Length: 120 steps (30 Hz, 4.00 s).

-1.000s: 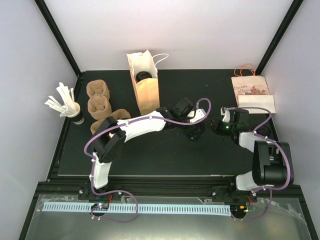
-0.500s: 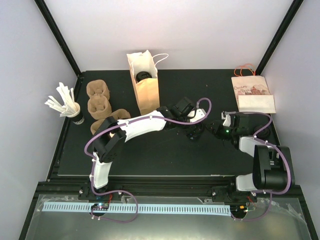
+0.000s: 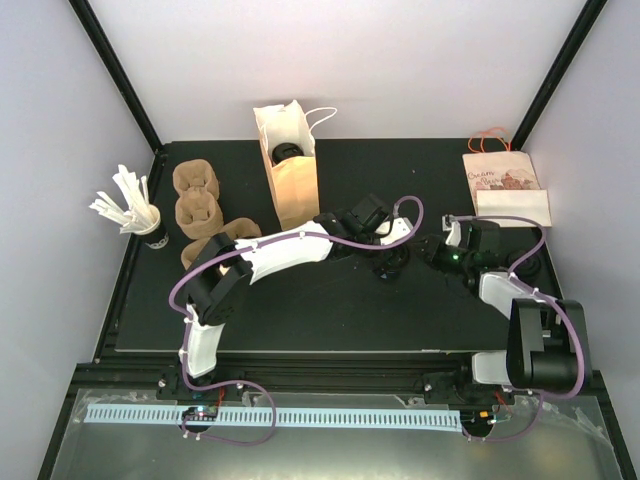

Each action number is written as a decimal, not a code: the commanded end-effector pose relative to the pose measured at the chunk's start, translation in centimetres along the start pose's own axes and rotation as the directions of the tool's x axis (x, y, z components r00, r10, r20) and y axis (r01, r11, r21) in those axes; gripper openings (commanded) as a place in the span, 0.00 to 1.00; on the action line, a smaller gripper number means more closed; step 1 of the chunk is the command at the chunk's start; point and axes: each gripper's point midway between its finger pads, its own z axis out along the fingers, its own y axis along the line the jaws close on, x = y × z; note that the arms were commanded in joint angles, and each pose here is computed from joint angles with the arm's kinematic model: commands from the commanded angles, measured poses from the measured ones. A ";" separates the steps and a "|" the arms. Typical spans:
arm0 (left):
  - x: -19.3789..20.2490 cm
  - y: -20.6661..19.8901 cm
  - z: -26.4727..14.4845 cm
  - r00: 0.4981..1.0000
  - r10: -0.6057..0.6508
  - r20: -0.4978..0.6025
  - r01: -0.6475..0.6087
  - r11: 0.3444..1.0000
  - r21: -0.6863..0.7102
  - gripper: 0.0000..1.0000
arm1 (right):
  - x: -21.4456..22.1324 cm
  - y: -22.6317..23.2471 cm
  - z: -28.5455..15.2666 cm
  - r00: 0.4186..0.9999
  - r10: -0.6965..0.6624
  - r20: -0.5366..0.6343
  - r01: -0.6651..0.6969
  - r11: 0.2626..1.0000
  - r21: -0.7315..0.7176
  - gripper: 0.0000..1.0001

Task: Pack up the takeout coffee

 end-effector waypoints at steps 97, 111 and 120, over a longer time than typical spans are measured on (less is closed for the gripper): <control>8.0 -0.3 1.7 0.864 -0.437 -0.251 0.401 0.898 -0.181 0.84 | 4.2 0.3 -2.4 0.998 -0.045 0.034 0.034 0.966 0.255 0.28; 1.9 -1.2 -1.4 0.917 -0.372 -0.147 0.360 0.927 -0.103 0.92 | 3.6 0.9 -2.4 0.997 -0.075 0.025 0.067 0.965 0.254 0.33; 1.6 -2.1 -1.0 0.918 -0.362 -0.162 0.358 0.932 -0.055 0.80 | 5.0 0.0 -1.6 0.998 -0.041 -0.036 0.049 0.969 0.242 0.36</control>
